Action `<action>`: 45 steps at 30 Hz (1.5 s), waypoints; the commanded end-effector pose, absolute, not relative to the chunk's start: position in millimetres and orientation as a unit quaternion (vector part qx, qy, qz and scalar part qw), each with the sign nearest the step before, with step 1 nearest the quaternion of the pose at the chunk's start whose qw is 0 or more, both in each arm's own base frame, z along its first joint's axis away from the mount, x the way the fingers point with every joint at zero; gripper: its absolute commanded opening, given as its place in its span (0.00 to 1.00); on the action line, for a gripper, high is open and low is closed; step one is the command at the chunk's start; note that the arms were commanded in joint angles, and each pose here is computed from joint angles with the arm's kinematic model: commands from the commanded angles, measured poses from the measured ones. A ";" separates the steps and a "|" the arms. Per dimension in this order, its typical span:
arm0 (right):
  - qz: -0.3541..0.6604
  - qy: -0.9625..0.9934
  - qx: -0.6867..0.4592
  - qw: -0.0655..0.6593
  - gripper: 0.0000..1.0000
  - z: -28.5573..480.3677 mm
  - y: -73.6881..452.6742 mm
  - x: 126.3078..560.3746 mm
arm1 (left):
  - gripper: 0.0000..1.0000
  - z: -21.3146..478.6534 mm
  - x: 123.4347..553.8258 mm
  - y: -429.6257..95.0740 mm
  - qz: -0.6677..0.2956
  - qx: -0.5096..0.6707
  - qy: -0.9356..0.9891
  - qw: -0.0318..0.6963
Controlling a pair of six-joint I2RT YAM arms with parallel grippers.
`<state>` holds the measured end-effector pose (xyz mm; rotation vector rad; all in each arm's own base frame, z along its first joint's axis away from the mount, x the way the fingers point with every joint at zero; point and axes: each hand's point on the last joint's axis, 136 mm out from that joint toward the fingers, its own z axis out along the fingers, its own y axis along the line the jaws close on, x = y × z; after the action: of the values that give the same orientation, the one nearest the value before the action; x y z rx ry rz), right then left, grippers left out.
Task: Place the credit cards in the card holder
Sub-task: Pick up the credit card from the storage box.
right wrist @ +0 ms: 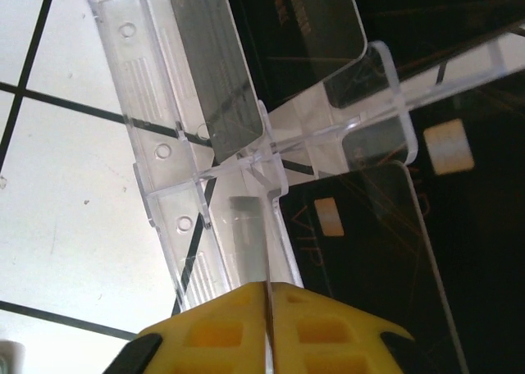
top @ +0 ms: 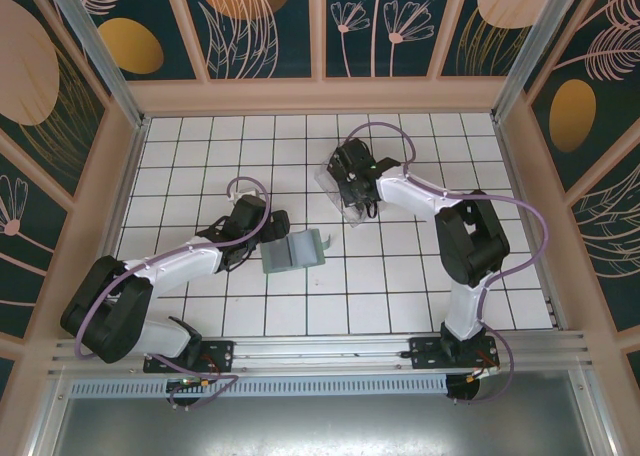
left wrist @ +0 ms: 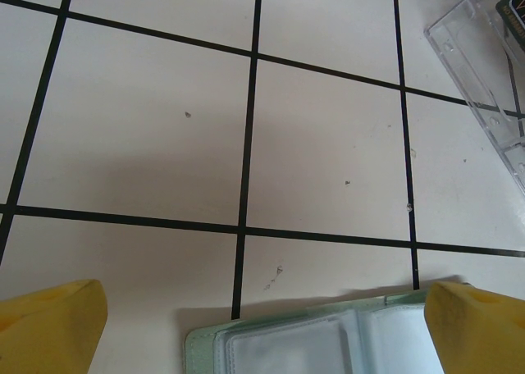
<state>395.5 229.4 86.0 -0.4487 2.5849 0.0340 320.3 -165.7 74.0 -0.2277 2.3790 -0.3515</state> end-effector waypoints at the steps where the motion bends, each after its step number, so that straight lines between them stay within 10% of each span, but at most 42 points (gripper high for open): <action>1: 0.019 0.957 -0.160 0.242 0.05 84.9 221.0 388.1 | 0.99 68.9 320.5 -165.9 -0.141 -0.091 0.921 0.352; 31: 0.122 0.940 -0.139 0.288 0.00 154.7 229.3 395.9 | 0.99 75.1 323.8 -165.7 -0.133 -0.086 0.922 0.354; 45: 0.386 0.848 -0.115 0.345 0.00 219.6 300.0 328.7 | 0.99 70.3 296.6 -140.6 -0.081 -0.064 0.939 0.329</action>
<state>348.7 270.7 206.8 -0.3338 2.2947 0.7615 308.7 -154.2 77.6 -0.1956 2.4126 -0.2850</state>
